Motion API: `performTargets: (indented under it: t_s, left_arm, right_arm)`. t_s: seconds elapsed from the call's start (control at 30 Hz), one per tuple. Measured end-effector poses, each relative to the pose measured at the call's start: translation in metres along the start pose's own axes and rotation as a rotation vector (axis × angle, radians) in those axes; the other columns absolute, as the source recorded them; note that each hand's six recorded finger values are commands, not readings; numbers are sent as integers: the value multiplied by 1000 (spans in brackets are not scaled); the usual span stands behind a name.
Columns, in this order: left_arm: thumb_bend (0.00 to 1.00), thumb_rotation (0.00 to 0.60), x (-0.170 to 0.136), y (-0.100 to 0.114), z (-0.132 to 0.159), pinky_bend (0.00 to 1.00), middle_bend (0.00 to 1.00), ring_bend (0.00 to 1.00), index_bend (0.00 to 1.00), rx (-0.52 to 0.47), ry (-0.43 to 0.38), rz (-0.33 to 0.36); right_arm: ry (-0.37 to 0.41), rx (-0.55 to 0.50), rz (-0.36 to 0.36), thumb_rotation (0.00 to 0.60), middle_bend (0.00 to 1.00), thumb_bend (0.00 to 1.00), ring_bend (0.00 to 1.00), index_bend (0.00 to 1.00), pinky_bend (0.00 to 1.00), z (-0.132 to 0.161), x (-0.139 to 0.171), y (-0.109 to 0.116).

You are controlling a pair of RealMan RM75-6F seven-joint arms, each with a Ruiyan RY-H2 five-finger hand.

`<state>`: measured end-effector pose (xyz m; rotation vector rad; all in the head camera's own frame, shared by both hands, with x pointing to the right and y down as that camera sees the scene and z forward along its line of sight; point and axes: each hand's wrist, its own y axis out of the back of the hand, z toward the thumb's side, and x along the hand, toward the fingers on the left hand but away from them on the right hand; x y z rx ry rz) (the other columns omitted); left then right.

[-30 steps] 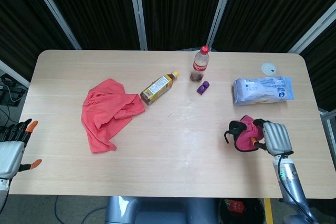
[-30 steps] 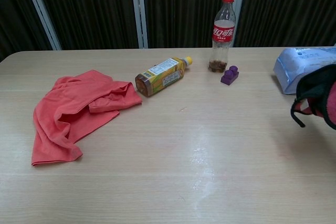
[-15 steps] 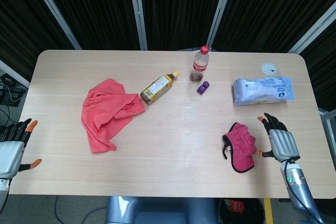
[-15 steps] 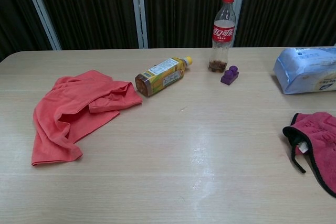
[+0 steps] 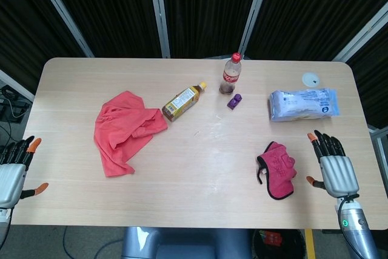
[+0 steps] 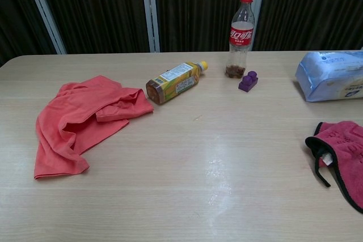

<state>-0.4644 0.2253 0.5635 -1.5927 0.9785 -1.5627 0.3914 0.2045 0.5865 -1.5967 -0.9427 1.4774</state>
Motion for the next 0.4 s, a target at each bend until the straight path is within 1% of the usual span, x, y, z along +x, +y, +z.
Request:
performTargets:
  t_s: [0.1, 0.17, 0.27, 0.4]
  left_arm:
    - [0, 600, -1, 0, -1, 0, 0, 0, 0, 6, 5, 13]
    - [0, 600, -1, 1, -2, 0, 0, 0, 0, 11, 4, 19]
    - [0, 600, 0, 0, -3, 0, 0, 0, 0, 9, 4, 23]
    - [0, 600, 0, 0, -2, 0, 0, 0, 0, 15, -2, 21]
  right_arm:
    - [43, 23, -36, 600, 0, 44, 0, 0, 70, 3, 14, 5]
    - [51, 23, -53, 600, 0, 43, 0, 0, 69, 0, 24, 8]
    - [33, -8, -49, 600, 0, 44, 0, 0, 62, -7, 33, 7]
    - [-9, -32, -26, 600, 0, 45, 0, 0, 56, -15, 34, 2]
